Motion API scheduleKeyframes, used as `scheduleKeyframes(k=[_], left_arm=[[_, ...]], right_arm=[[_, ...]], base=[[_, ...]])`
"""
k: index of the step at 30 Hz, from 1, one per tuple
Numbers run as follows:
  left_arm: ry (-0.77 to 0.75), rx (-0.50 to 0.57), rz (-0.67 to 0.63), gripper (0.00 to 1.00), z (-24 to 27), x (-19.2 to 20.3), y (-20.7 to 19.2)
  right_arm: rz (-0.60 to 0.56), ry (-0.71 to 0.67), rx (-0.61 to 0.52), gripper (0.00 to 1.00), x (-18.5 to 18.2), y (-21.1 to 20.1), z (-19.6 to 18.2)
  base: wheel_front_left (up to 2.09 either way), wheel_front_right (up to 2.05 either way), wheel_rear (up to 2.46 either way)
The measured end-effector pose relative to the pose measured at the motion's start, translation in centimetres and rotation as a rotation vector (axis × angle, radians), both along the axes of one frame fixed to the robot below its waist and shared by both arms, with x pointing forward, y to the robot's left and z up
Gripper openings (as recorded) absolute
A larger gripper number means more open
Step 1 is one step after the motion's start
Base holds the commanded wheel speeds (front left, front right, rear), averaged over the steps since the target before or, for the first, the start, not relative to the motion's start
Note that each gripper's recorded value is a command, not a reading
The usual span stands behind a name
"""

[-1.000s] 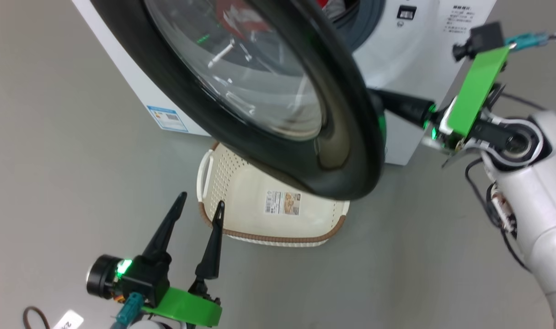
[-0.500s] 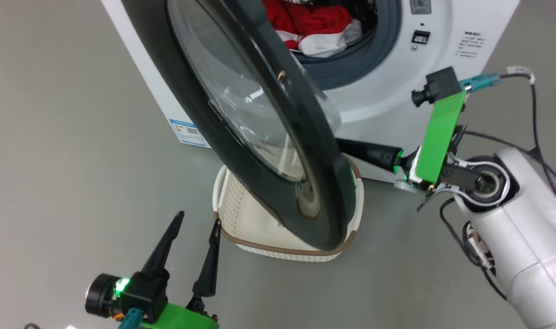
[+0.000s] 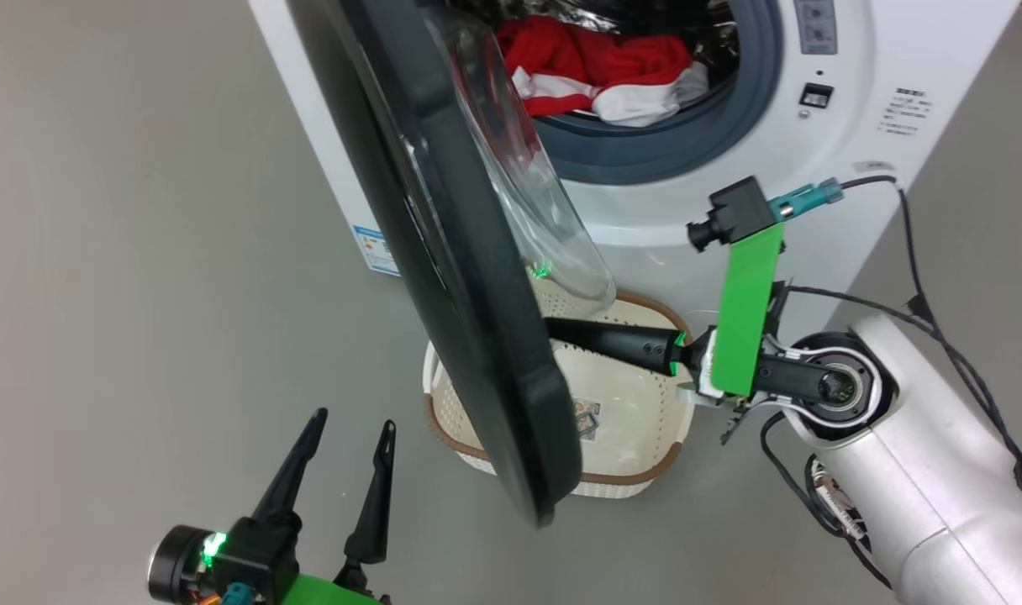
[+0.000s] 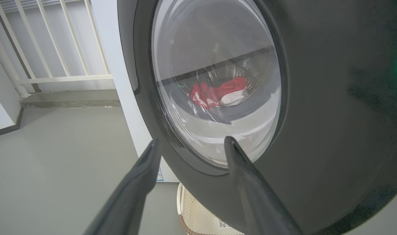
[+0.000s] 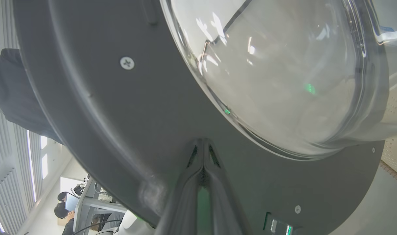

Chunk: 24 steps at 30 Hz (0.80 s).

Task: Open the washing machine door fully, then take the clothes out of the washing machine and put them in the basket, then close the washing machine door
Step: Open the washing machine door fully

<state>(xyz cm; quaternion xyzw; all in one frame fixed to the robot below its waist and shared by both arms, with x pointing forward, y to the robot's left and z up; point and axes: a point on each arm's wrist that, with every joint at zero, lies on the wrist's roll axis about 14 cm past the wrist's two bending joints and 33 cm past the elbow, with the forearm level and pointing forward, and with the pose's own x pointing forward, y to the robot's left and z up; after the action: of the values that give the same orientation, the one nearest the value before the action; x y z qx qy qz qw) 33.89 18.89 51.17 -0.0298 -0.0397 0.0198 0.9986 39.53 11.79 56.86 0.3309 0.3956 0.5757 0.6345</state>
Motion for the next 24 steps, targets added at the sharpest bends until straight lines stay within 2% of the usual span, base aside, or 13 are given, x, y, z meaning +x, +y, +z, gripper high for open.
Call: scheduleKeyframes(k=[24], left_arm=[[0.009,0.02,0.186,1.0,0.1,-3.2,5.2]], right_arm=[[0.212,0.007,0.016,0.0,-4.7,5.6,0.1]], base=[[0.0,0.0,0.0]])
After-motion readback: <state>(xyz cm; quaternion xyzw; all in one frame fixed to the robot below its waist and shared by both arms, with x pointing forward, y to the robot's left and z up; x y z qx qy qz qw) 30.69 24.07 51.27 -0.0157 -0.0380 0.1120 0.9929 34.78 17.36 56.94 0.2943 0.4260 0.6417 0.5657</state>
